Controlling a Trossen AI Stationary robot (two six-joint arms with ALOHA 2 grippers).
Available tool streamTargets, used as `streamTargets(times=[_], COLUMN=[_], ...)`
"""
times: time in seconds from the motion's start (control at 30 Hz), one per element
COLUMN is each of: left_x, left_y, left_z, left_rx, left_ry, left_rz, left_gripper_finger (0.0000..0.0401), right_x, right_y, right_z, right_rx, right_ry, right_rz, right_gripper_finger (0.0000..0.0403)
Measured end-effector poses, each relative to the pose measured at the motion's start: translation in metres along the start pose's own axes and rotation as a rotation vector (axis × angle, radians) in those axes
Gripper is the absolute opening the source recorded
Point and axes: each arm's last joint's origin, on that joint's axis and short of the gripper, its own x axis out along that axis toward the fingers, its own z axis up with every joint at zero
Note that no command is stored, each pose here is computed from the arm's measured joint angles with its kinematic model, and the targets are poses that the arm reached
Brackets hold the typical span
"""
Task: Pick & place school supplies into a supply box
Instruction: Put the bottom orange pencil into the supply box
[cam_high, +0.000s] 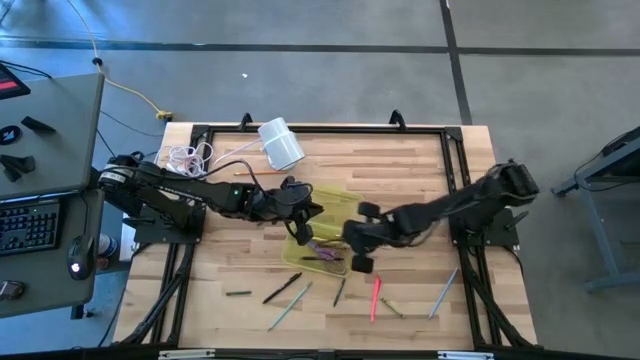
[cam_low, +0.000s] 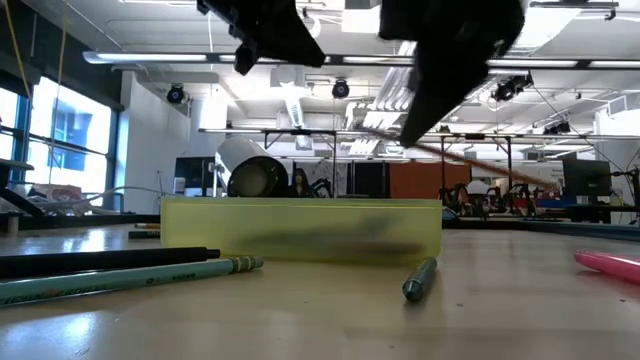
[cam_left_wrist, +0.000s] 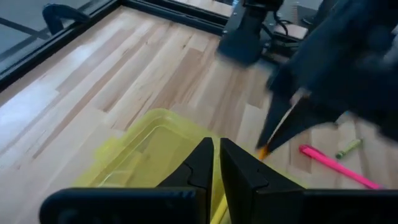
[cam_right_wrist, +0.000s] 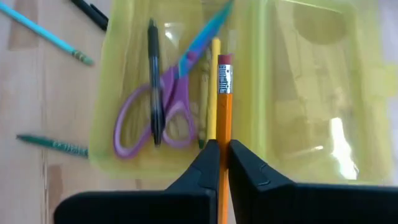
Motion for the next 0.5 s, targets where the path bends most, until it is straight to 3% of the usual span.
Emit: streamTargets(times=[0.1,0.27,0.5], left_x=[-0.007,-0.014,-0.036], left_y=[-0.002,0.004,0.025], left_z=[0.006,0.004,-0.015], left_rx=[0.021,0.044,-0.062], left_ry=[0.047,0.155,0.334], left_rz=[0.013,0.144,0.493], left_gripper_finger=[0.0052,0.0035,0.003], right_x=[0.02,0.039,0.052], right_y=[-0.003,-0.001,0.01], right_z=[0.018,0.053,0.088], right_rx=[-0.051,-0.133,-0.183], right_ry=[0.024,0.022,-0.035], right_rz=[0.042,0.041,0.069], right_gripper_finger=[0.0004,0.0002,0.0005])
